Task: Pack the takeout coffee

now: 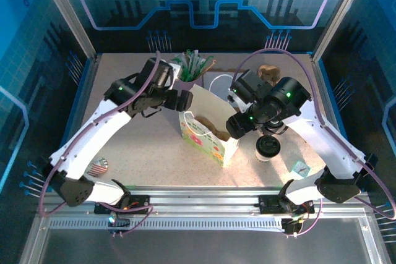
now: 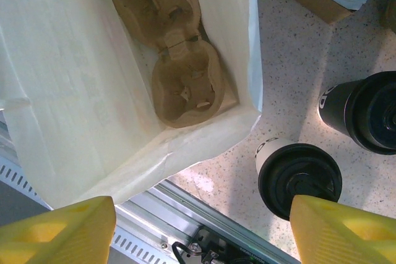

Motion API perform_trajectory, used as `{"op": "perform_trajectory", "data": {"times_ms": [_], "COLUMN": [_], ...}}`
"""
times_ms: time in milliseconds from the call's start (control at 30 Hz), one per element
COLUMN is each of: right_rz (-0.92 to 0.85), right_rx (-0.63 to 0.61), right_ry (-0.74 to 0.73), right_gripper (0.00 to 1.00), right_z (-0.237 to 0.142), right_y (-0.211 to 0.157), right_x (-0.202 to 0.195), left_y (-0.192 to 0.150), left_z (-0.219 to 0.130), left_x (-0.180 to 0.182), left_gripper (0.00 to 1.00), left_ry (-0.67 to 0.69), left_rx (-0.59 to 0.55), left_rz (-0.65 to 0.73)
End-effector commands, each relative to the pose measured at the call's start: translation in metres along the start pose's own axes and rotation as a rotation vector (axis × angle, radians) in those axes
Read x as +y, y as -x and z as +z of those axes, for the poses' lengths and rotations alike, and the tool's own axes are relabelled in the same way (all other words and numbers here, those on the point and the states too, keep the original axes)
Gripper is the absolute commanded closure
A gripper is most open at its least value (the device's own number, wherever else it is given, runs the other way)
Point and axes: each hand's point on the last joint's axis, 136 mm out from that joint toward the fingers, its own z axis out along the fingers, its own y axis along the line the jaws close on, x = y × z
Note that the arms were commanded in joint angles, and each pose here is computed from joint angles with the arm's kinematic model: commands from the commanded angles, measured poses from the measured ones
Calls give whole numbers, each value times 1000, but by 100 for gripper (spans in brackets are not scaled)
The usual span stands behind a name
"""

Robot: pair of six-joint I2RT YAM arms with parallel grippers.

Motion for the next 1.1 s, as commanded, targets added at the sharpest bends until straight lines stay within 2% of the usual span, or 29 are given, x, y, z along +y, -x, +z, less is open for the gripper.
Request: {"op": "perform_trajectory", "data": {"times_ms": [0,333,600,800,967,1067], "right_rz": [-19,-51,-51,-35,59,154], "right_rx": [23,59,51,39,-11,-56], "right_ry": [8,-8,15,-50,-130,-142], "right_gripper": [23,19,17,11,0,0], "right_z": [-4,-7,-9,-10,-15,-18], "right_y": [-8,-9,-11,-16,-20,-25], "right_x": [-3,-5,-2,-15,-41,-58], "left_y": [6,-8,-16,-15,-17,-19], "left_z": [-18,-30,-30,-41,-43,-42], "left_x": [9,23,20,21,24,25], "left_gripper": [1,1,1,1,1,1], "left_ry": [3,-5,-41,-59,-56,-57], "left_rx": [-128,-284,-306,-373,-407,-415], "left_rz": [-24,-50,-69,-75,-84,-93]}}
